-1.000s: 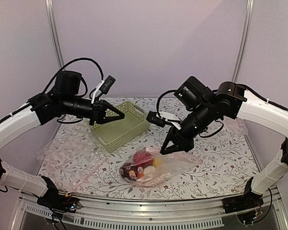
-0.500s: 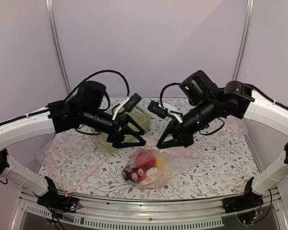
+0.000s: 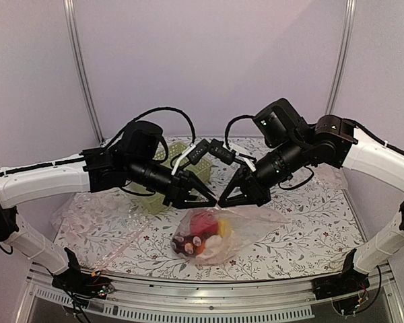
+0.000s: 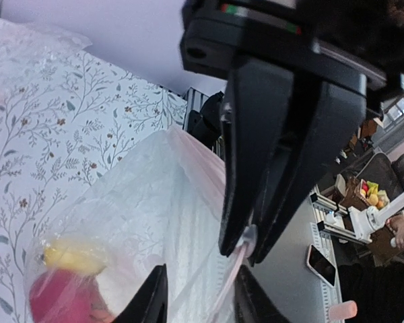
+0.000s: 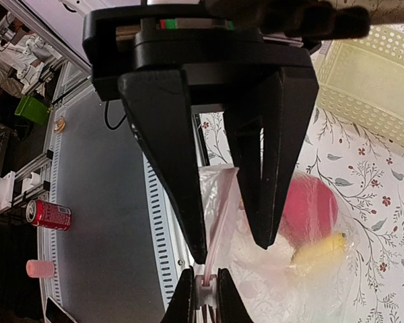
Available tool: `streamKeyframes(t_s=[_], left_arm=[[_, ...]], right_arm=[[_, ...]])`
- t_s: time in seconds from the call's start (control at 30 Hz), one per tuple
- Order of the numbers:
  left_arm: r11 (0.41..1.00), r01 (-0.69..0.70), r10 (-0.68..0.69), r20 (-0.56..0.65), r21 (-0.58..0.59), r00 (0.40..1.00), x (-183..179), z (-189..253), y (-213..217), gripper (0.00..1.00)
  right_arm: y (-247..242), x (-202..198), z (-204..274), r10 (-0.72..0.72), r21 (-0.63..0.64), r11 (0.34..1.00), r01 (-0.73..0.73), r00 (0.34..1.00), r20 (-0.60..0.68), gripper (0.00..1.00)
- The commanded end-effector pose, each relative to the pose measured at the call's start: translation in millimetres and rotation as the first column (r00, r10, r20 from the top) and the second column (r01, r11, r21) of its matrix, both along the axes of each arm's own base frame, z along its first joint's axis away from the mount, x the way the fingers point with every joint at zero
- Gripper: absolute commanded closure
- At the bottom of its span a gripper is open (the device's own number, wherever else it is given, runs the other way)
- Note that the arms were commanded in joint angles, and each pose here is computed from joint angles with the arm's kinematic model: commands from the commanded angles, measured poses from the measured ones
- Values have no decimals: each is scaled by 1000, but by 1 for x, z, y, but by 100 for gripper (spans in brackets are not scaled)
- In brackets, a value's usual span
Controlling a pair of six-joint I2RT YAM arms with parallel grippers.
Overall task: Place the food in the zip-top bag and seal the zipper
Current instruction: Hold the zipper from the zipper food storage bag.
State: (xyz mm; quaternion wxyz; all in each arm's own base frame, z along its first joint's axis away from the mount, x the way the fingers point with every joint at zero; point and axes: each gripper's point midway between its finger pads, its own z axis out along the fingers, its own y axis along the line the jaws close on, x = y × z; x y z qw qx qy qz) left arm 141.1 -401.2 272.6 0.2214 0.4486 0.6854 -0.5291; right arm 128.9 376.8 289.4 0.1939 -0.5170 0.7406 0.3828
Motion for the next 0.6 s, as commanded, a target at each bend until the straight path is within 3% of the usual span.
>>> streamKeyframes(t_s=[0.0, 0.07, 0.2, 0.37, 0.57], left_arm=[[1000, 16, -16, 4, -24, 1000, -5, 5, -5, 80], [999, 7, -7, -6, -35, 1000, -4, 7, -6, 100], [992, -129, 129, -1, 14, 992, 14, -3, 1, 100], [924, -380, 377, 67, 34, 924, 54, -5, 35, 100], [925, -377, 376, 39, 53, 926, 64, -1, 51, 100]], right_arm=[[-5, -4, 4, 0, 17, 1000, 0, 1000, -6, 100], [-6, -2, -1, -13, -3, 1000, 13, 1000, 1, 100], [-11, 3, -15, -54, -74, 996, 57, 998, 34, 100], [-34, 9, -45, -110, -231, 965, 122, 992, 64, 100], [-61, -8, -67, -47, -369, 928, 48, 999, 12, 100]])
